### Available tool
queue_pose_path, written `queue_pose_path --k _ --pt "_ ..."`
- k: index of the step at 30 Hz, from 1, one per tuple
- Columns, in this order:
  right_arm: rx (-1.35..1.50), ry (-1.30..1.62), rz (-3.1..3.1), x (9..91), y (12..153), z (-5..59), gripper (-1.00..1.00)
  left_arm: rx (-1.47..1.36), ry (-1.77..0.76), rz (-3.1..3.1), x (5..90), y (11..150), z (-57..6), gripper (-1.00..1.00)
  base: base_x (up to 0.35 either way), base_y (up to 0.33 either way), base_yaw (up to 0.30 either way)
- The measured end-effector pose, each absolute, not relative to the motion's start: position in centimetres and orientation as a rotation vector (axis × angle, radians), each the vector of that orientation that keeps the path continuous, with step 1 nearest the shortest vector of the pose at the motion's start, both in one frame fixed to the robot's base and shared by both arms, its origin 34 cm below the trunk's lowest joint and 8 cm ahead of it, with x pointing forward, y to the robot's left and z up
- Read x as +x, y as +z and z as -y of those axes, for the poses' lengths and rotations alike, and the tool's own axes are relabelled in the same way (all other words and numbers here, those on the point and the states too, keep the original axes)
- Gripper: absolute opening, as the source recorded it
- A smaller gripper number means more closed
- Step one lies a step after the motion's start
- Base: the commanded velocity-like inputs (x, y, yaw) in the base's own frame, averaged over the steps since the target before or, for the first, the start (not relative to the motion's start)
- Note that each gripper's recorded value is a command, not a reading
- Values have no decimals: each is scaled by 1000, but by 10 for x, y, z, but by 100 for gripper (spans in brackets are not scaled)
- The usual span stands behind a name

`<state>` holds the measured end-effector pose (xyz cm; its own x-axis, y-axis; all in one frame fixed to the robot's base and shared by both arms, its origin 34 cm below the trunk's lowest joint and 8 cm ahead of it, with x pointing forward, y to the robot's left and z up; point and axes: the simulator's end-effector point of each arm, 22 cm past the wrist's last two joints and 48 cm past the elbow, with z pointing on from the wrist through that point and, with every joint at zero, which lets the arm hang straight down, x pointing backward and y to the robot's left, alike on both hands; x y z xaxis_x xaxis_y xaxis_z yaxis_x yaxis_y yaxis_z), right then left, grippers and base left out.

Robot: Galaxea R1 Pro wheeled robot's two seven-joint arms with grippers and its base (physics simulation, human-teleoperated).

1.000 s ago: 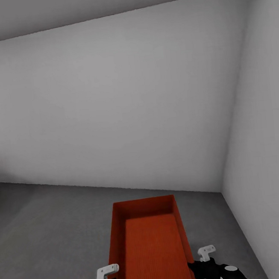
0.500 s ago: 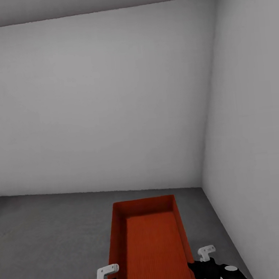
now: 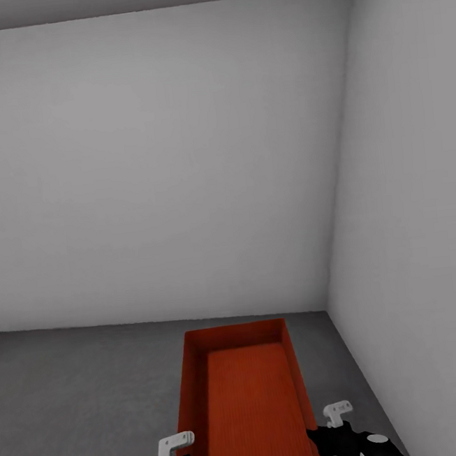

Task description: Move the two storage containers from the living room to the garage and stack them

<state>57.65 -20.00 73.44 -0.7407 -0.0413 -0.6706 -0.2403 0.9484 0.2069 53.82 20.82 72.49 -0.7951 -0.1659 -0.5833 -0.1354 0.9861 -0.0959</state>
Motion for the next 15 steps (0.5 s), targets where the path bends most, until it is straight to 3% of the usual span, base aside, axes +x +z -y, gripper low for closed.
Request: queue_pose_path --k 15 --pt "-198 366 -2387 577 734 200 -100 -210 -65 -2501 538 725 -208 -100 328 0 0"
